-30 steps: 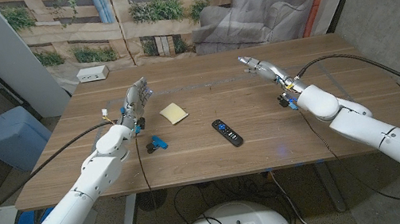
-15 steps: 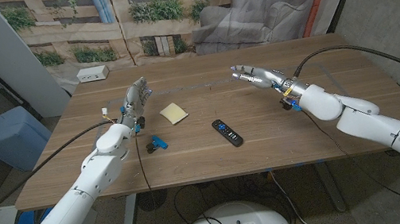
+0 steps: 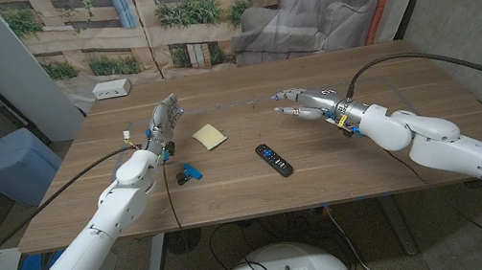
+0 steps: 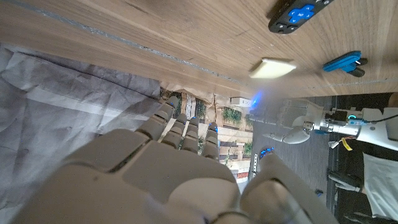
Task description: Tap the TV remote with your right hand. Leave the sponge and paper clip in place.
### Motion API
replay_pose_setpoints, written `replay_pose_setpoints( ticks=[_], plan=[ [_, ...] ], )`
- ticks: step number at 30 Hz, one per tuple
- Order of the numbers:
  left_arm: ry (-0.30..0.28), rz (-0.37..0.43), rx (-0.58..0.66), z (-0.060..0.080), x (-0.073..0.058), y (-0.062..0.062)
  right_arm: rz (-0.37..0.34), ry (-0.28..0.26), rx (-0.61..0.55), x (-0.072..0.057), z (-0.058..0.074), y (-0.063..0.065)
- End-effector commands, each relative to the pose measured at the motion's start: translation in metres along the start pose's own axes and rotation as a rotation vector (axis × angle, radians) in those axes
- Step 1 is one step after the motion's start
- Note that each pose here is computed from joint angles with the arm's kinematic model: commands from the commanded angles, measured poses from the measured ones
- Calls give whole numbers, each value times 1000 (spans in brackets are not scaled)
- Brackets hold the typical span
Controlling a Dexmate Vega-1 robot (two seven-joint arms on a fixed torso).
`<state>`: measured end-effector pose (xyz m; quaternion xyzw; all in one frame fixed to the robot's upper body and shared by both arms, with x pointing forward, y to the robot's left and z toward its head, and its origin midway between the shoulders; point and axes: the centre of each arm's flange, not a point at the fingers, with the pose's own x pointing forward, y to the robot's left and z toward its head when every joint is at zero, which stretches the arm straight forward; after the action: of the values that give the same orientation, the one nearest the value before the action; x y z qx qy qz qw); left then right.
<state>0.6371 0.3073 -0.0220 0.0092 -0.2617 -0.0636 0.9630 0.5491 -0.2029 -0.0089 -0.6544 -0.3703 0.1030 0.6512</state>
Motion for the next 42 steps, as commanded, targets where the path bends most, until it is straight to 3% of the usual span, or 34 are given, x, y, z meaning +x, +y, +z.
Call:
replay_pose_setpoints(
  ticks=[1,8,21,42],
  plan=[
    [0,-11,0,-2,-1,6,99,-1,-202,-2,20,4],
    [-11,-11,6,-2,-4,13,137,19,-238,1,35,11],
    [-49,-11,1,-7,0,16,189,0,-227,3,57,29],
    [-51,-23,-17,-14,5,12,214,28,-151,7,67,53]
  ],
)
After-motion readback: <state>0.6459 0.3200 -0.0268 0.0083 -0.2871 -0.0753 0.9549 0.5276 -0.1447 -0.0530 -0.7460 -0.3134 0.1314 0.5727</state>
